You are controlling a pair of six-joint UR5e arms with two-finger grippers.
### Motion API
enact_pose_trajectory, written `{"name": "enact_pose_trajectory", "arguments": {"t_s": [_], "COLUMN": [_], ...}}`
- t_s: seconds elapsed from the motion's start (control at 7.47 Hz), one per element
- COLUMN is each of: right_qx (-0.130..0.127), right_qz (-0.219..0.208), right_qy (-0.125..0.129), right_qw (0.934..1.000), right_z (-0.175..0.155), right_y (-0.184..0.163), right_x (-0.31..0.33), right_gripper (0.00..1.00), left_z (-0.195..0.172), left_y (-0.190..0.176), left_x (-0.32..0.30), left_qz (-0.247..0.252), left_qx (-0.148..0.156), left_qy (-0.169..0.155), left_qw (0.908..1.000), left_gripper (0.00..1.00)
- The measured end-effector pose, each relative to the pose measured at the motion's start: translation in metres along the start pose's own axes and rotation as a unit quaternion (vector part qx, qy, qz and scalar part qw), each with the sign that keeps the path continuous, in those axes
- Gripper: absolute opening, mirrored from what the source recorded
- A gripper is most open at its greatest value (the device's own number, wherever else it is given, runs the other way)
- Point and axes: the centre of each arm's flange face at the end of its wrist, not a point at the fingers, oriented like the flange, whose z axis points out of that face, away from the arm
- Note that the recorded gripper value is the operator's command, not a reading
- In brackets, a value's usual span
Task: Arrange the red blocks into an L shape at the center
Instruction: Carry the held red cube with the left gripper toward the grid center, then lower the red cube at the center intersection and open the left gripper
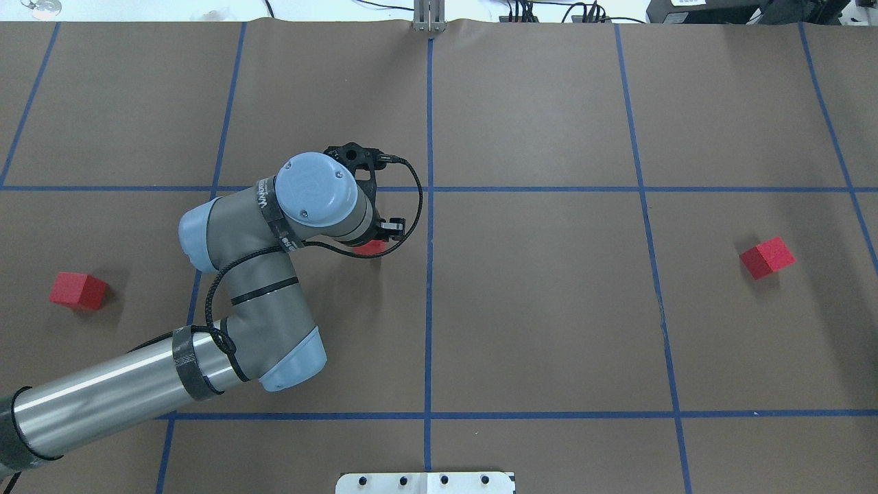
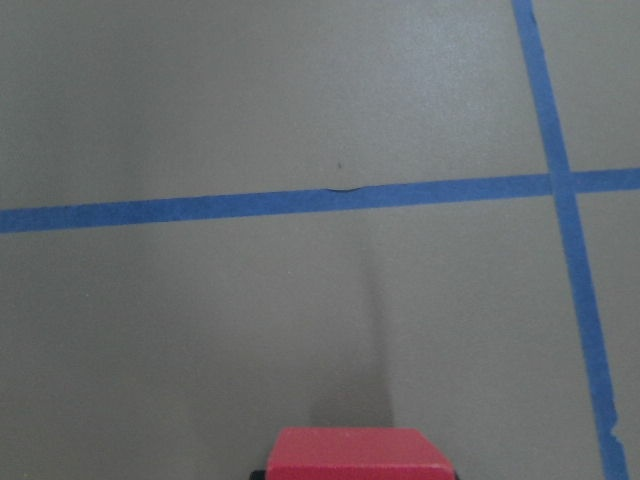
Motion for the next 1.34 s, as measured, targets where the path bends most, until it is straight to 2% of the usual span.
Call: {"name": "enact_pose_trajectory", "arguments": {"t_s": [0.4, 0.94, 1.34], "right_qx": [0.001, -0.001, -0.001], "right_qz": [-0.001, 0.001, 0.001], "right_qy": [0.000, 0.000, 0.000], "right_qw": [1.0000, 1.0000, 1.0000], "right_z": [-0.001, 0.001, 0.001], "right_y": [0.000, 0.000, 0.001], "right_x": [-0.001, 0.001, 0.001], "right_gripper": [0.99, 0.99, 0.99], "left_z": [-0.029, -0.014, 0.013], "left_y": [-0.032, -0.063, -0.067], "left_x": [0.048, 0.096, 0.093], "left_qz": [-0.019, -0.083, -0.087], "left_qx": [0.003, 0.001, 0.003], "left_qy": [-0.010, -0.027, -0.023], "left_qw": [0.9998, 0.9962, 0.9959], "left_gripper": [0.00, 0.00, 0.00]}}
